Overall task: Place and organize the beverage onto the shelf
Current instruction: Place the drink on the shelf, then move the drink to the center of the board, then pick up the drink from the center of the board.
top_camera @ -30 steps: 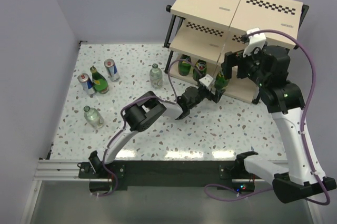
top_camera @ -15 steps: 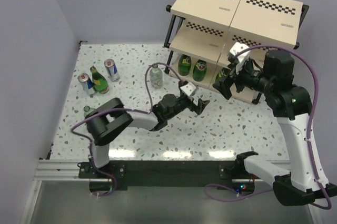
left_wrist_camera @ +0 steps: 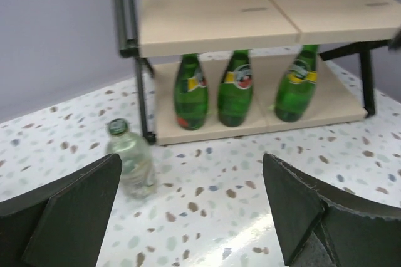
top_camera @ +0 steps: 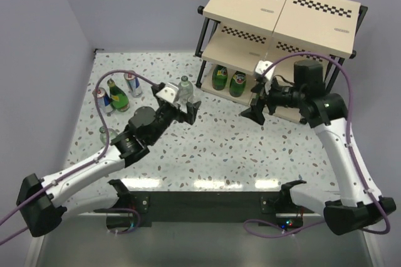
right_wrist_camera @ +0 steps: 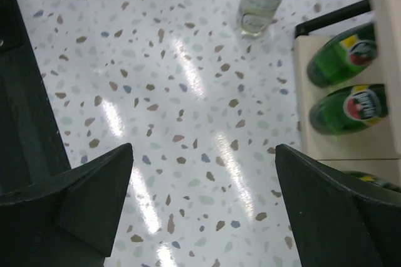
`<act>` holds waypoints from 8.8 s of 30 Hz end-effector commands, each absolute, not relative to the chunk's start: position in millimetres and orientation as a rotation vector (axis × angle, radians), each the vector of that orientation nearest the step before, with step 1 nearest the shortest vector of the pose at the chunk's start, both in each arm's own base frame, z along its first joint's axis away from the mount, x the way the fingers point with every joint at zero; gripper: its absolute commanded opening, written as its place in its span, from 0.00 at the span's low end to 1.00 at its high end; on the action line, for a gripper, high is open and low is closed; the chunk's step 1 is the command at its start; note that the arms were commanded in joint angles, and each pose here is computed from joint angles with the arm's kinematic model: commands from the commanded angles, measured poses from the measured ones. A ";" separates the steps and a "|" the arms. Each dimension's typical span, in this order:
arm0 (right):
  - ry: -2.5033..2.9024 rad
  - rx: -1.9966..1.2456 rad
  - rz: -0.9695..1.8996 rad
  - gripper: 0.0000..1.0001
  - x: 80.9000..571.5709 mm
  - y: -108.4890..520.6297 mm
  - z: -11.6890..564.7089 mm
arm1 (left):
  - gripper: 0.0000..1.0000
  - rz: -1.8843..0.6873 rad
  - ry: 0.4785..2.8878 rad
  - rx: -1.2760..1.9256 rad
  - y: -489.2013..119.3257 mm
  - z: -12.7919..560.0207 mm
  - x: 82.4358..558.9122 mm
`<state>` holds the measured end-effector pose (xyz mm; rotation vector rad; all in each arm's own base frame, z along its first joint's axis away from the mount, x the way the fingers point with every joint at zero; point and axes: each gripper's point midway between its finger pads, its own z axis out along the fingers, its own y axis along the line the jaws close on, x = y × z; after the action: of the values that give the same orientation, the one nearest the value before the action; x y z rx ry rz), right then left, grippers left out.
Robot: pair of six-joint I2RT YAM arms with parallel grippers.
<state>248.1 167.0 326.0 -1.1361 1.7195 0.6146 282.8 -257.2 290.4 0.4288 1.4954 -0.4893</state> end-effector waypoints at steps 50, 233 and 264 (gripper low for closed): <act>1.676 -1.412 0.818 0.99 227.0 237.3 228.5 | 0.32 0.391 2.047 -0.508 73.9 187.7 440.2; 1.957 -0.923 0.660 0.42 255.4 141.2 229.6 | 0.00 -0.896 0.930 0.523 -441.6 226.7 254.2; 1.837 -0.666 0.341 0.73 257.5 86.9 370.8 | 0.00 -1.070 0.954 0.735 -524.7 253.9 256.6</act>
<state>270.9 82.5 338.2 -0.6739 1.8865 0.3130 257.7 -516.0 146.6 0.8827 1.2690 -0.9709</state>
